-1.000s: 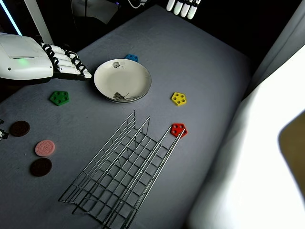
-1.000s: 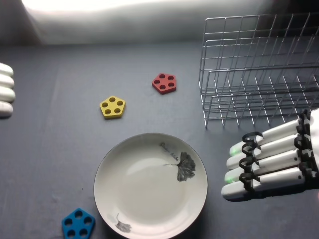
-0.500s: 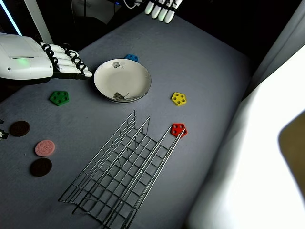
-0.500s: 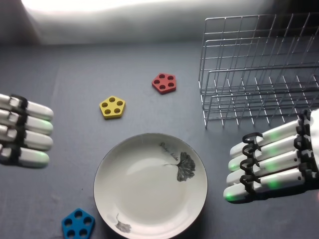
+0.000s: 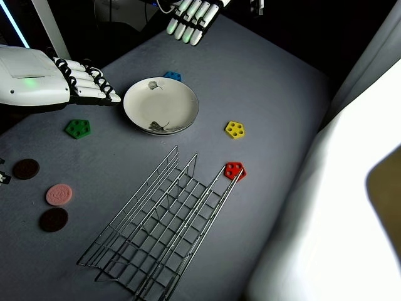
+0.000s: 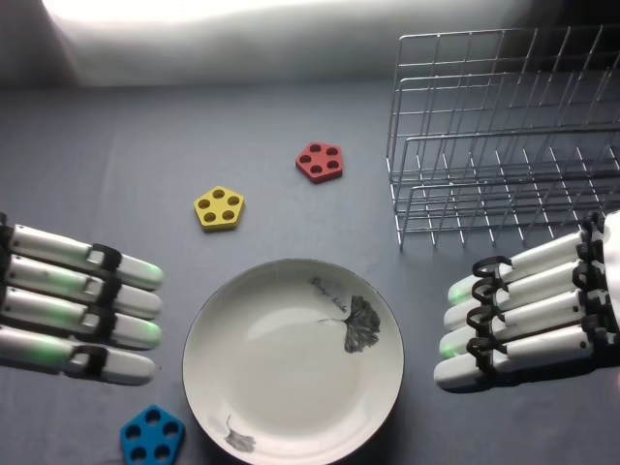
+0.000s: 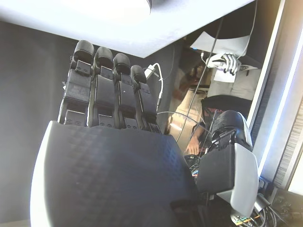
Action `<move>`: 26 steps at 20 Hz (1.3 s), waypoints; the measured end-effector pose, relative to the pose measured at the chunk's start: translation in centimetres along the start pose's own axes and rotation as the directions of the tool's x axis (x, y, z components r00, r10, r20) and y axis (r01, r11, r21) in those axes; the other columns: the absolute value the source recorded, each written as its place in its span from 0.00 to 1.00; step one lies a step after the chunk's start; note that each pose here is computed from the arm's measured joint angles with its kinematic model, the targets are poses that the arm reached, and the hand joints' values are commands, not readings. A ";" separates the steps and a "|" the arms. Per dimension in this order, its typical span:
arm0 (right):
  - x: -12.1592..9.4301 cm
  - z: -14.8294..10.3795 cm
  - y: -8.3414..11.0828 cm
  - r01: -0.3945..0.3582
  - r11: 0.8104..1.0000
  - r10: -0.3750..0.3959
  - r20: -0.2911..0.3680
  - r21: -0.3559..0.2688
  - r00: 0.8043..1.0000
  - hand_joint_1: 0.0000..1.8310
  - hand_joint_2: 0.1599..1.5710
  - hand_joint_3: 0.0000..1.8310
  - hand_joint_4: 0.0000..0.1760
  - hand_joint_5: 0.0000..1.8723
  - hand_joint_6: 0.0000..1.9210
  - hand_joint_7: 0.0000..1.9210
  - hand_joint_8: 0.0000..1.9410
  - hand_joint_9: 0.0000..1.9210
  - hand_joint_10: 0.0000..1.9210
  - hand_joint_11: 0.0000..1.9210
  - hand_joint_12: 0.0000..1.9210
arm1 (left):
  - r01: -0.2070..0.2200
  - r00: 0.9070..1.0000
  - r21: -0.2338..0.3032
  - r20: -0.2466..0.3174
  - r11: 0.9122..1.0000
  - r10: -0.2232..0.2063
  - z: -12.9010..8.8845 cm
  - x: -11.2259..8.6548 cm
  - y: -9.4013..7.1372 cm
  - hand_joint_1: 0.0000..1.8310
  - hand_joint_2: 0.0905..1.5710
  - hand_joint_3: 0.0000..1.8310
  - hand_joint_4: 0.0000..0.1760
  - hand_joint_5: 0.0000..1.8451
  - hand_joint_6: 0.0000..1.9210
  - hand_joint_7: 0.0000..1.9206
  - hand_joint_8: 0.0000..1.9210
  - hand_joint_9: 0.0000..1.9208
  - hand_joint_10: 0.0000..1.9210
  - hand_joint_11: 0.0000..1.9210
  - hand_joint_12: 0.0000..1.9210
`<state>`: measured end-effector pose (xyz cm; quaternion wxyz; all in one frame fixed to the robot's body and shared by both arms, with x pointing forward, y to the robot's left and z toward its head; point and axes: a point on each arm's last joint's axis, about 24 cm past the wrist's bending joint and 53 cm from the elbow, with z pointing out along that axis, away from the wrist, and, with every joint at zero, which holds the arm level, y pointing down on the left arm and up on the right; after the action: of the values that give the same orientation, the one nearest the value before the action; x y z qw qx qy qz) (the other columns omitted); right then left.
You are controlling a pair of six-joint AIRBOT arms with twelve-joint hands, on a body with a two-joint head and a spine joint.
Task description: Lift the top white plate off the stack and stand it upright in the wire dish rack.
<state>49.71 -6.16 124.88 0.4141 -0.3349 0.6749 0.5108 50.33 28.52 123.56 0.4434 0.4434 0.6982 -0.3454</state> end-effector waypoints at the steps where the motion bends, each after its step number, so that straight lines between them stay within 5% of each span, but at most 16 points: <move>1: 0.0 0.0 0.0 0.000 1.000 0.000 0.000 0.000 1.000 0.00 0.58 0.00 0.00 0.07 0.00 0.11 0.00 0.11 0.00 0.11 0.01 | 0.000 1.000 0.001 -0.004 1.000 0.000 0.3 0.2 -0.1 0.01 0.61 0.00 0.00 0.05 0.01 0.06 0.01 0.05 0.01 0.05 0.03; 11: 0.0 0.1 0.0 0.000 1.000 0.000 -0.001 -0.003 1.000 0.01 0.59 0.00 0.00 0.09 0.01 0.10 0.00 0.10 0.00 0.11 0.01 | -0.030 1.000 -0.038 -0.003 0.999 0.030 3.2 1.0 1.1 0.00 0.62 0.00 0.00 0.05 0.00 0.06 0.00 0.05 0.00 0.05 0.03; 26: -0.5 -0.1 -0.9 -0.007 1.000 0.007 0.017 0.021 1.000 0.00 0.58 0.00 0.00 0.08 0.00 0.10 0.00 0.10 0.00 0.10 0.00 | -0.062 0.994 -0.029 -0.091 0.998 0.059 6.7 4.2 1.9 0.01 0.62 0.00 0.00 0.04 0.00 0.06 0.00 0.05 0.00 0.06 0.03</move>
<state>50.76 -6.44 124.98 0.4213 -0.3240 0.6779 0.5080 53.31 24.70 117.09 0.4284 0.4725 0.7092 -0.3004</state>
